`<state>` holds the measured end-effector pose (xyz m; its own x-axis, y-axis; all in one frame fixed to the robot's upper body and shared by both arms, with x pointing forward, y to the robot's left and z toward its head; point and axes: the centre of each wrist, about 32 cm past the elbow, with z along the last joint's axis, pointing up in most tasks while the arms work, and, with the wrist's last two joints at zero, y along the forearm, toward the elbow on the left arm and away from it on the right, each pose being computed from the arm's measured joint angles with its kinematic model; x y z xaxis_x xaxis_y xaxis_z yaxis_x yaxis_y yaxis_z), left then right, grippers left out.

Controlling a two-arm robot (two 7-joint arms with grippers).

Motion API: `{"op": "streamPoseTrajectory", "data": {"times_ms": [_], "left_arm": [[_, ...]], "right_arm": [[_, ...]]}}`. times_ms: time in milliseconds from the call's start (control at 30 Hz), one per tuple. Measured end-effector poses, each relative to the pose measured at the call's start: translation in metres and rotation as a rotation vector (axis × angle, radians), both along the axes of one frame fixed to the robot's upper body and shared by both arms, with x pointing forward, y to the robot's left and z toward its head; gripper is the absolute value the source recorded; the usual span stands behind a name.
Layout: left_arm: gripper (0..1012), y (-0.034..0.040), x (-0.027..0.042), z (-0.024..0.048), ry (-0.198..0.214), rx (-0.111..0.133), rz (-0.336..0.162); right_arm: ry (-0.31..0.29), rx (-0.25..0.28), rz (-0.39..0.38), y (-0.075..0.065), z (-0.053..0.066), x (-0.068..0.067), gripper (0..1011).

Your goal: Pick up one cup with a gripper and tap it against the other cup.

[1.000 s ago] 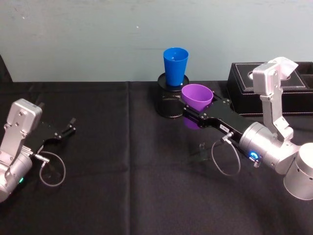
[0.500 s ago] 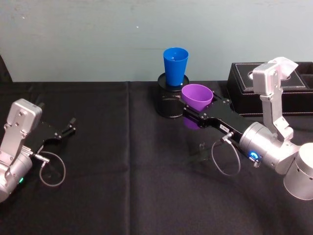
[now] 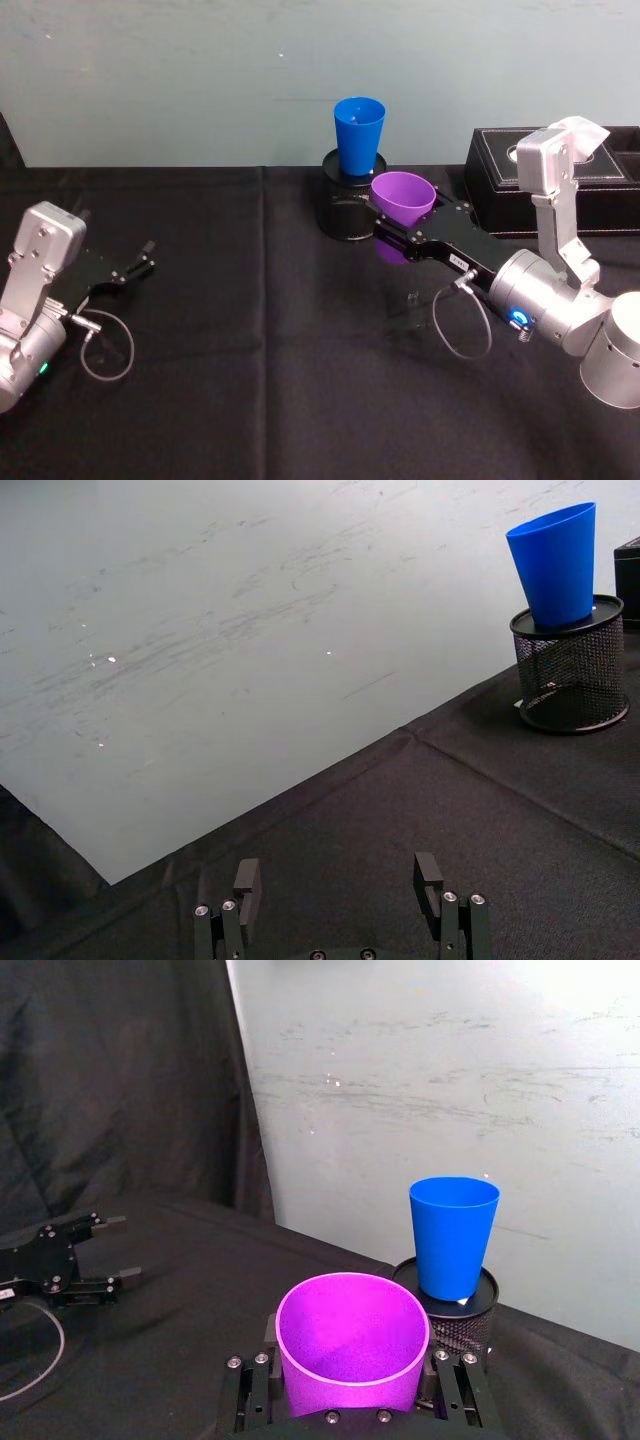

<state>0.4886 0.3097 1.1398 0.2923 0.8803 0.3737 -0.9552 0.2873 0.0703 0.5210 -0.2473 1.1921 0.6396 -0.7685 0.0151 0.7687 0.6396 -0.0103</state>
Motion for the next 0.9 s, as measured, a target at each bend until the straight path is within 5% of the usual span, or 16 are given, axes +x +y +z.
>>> {"op": "streamPoseTrajectory", "data": {"times_ms": [300, 900], "left_arm": [[1000, 0.0, 0.0, 0.0, 0.0, 0.0, 0.0], [1000, 0.0, 0.0, 0.0, 0.0, 0.0, 0.0]], "right_arm": [[0.001, -0.002, 0.002, 0.001, 0.0, 0.002, 733], [0.016, -0.013, -0.028, 0.032, -0.001, 0.064, 733]]}}
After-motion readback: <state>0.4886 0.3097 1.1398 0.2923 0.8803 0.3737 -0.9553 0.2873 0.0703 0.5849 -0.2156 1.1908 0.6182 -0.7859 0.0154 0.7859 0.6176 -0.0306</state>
